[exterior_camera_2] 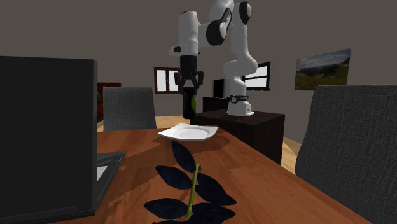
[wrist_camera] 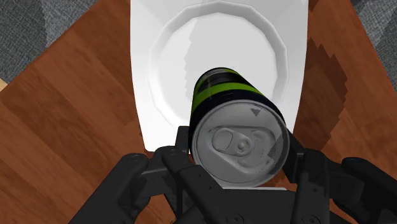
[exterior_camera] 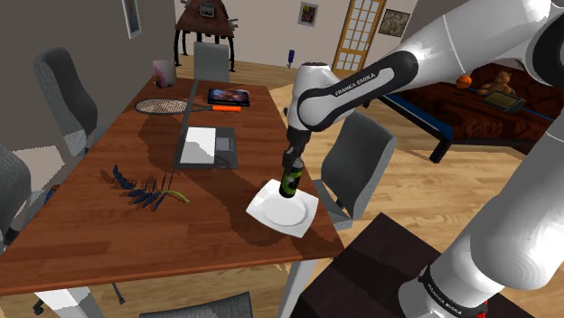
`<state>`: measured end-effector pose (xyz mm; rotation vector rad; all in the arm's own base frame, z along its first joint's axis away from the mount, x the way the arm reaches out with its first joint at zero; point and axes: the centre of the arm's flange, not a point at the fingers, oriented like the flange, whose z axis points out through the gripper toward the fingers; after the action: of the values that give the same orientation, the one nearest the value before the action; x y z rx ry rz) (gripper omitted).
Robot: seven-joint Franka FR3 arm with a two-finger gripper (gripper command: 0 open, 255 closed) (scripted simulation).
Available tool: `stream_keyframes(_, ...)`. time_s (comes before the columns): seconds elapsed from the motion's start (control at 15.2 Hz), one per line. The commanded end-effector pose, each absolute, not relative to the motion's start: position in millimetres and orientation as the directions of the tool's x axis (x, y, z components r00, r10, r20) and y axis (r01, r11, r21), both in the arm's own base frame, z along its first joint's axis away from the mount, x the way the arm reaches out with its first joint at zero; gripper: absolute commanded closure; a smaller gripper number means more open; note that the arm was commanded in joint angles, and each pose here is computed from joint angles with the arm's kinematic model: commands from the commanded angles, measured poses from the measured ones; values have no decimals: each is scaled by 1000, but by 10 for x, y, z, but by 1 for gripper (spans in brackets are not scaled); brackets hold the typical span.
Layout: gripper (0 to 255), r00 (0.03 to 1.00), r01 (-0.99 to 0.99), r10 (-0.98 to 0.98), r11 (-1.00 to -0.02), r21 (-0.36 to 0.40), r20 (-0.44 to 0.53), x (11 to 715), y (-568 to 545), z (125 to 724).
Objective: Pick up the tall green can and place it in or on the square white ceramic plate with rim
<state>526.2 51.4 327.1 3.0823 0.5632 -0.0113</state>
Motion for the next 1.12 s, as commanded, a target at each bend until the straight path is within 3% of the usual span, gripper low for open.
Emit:
stream_keyframes(0.0, 255, 935, 354, 354, -935, 7, -8, 5254, 516, 3159)
stream_keyframes(0.59, 255, 935, 354, 354, -935, 7, -8, 5254, 516, 2673)
stream_keyframes(1.06, 255, 935, 354, 354, -935, 7, -8, 5254, 516, 2673)
